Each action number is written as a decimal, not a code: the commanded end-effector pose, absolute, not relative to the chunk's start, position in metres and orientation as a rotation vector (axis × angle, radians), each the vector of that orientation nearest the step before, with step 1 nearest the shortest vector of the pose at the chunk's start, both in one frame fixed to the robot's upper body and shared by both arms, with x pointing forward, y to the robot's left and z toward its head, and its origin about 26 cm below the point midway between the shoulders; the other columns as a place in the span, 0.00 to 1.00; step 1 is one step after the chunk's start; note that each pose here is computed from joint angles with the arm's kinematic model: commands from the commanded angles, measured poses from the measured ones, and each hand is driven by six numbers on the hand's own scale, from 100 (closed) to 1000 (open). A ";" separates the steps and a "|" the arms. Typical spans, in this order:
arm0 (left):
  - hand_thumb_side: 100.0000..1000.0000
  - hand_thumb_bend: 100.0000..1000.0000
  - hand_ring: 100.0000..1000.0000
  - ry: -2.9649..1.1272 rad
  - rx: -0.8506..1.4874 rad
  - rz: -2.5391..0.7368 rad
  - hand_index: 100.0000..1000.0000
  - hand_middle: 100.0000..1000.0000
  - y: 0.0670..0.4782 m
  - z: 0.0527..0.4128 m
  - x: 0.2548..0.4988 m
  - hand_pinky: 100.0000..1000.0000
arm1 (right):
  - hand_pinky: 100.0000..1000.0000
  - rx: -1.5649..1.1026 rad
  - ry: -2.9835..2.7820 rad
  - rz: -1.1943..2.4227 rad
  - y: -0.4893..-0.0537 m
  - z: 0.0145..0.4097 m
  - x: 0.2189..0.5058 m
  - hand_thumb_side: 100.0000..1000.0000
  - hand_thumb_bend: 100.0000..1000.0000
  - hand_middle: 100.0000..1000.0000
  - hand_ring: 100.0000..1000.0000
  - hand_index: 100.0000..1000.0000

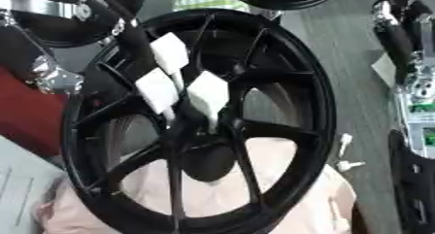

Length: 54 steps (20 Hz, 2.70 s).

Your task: Pull the pin out of the wheel hub.

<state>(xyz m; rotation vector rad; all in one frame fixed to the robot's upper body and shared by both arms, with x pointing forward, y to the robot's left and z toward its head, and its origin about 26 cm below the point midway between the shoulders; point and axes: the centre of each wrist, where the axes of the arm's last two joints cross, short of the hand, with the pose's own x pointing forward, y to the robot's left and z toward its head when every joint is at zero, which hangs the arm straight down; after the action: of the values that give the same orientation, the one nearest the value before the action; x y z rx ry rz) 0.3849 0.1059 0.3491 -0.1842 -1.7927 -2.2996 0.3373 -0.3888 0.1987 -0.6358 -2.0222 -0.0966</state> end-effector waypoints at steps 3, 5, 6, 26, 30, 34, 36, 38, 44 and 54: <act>0.53 0.09 0.72 -1.779 -0.158 -2.385 0.84 0.72 0.105 0.357 0.386 0.67 | 0.87 -0.638 -2.054 -0.074 -0.386 0.209 0.338 0.49 0.00 0.55 0.80 0.73; 0.53 0.09 0.73 -1.776 -0.158 -2.379 0.84 0.72 0.105 0.355 0.388 0.68 | 0.87 -0.632 -2.056 -0.070 -0.386 0.209 0.338 0.49 0.00 0.55 0.80 0.73; 0.53 0.09 0.74 -1.773 -0.158 -2.377 0.84 0.72 0.105 0.354 0.389 0.68 | 0.87 -0.629 -2.056 -0.068 -0.385 0.209 0.339 0.49 0.00 0.55 0.80 0.73; 0.58 0.11 0.81 -1.725 -0.123 -2.420 0.85 0.77 0.103 0.336 0.399 0.74 | 0.87 -0.597 -2.068 -0.036 -0.379 0.210 0.342 0.49 0.00 0.55 0.81 0.73; 0.57 0.13 0.83 -1.721 -0.105 -2.429 0.85 0.78 0.103 0.334 0.401 0.75 | 0.87 -0.592 -2.070 -0.033 -0.378 0.210 0.342 0.49 0.00 0.55 0.81 0.73; 0.56 0.13 0.84 -1.724 -0.096 -2.434 0.85 0.79 0.103 0.334 0.403 0.75 | 0.87 -0.587 -2.069 -0.025 -0.377 0.210 0.343 0.49 0.00 0.55 0.81 0.73; 0.56 0.13 0.84 -1.721 -0.093 -2.436 0.85 0.79 0.103 0.332 0.404 0.75 | 0.87 -0.584 -2.069 -0.020 -0.376 0.210 0.343 0.49 0.00 0.55 0.81 0.73; 0.56 0.14 0.84 -1.715 -0.086 -2.436 0.85 0.79 0.103 0.331 0.405 0.75 | 0.87 -0.580 -2.069 -0.015 -0.375 0.210 0.343 0.49 0.00 0.55 0.81 0.73; 0.57 0.15 0.82 -1.687 -0.064 -2.439 0.86 0.78 0.105 0.323 0.411 0.73 | 0.87 -0.574 -2.074 -0.014 -0.374 0.210 0.344 0.49 0.00 0.55 0.81 0.73; 0.55 0.19 0.79 -1.652 -0.027 -2.453 0.86 0.76 0.107 0.314 0.420 0.72 | 0.87 -0.561 -2.077 0.002 -0.371 0.211 0.345 0.48 0.00 0.54 0.81 0.73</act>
<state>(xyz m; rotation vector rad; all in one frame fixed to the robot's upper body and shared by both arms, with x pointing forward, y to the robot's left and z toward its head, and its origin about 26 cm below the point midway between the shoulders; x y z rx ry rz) 0.4190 0.1035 0.3070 -0.0289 -1.7082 -2.2708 0.3458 -0.3710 0.2004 -0.5555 -2.0469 -0.0133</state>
